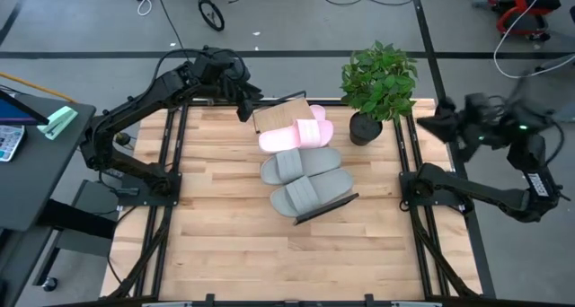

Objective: Pick and place slides into the shelf
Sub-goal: Put the pink slipper on the shelf

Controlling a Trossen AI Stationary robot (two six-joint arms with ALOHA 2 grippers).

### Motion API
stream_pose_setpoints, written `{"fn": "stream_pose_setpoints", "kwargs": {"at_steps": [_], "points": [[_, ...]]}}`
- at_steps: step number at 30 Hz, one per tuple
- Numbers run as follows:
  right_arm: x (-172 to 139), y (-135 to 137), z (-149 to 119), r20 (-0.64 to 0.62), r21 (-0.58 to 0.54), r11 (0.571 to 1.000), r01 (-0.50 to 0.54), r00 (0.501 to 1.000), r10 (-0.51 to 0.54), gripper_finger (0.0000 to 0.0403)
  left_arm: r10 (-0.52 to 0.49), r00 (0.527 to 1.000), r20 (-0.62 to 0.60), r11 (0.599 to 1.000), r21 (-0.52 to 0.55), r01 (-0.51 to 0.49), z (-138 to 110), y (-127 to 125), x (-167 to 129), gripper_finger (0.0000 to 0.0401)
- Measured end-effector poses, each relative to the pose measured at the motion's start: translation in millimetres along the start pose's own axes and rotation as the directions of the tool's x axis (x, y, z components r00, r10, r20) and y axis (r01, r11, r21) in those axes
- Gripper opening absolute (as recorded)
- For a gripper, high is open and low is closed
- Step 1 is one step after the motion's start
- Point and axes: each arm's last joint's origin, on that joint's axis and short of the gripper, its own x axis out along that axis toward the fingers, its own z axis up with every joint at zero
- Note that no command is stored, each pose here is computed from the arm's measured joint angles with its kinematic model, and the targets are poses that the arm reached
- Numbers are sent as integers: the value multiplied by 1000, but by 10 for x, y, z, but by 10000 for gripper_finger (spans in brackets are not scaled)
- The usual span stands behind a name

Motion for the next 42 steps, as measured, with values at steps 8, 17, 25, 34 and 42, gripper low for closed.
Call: {"fn": "stream_pose_setpoints", "kwargs": {"at_steps": [8,17,25,34,42], "points": [[89,83,282,492,-233,959,-161,831,259,0,-6,1000,5,1000,8,6,6,-39,5,93],[303,-179,52,776,-333,817,-470,356,521,0,-26,1000,12,1000,17,25,16,-112,12,84],[543,-193,-437,679,-208,718,-664,430,595,0,-30,1000,9,999,18,30,13,-127,14,84],[687,-30,-1035,467,-12,849,-529,747,472,0,-36,999,-3,999,20,36,2,-145,15,83],[399,-148,-1125,191,56,977,-204,963,191,0,-68,997,-38,997,34,69,-31,-255,22,78]]}}
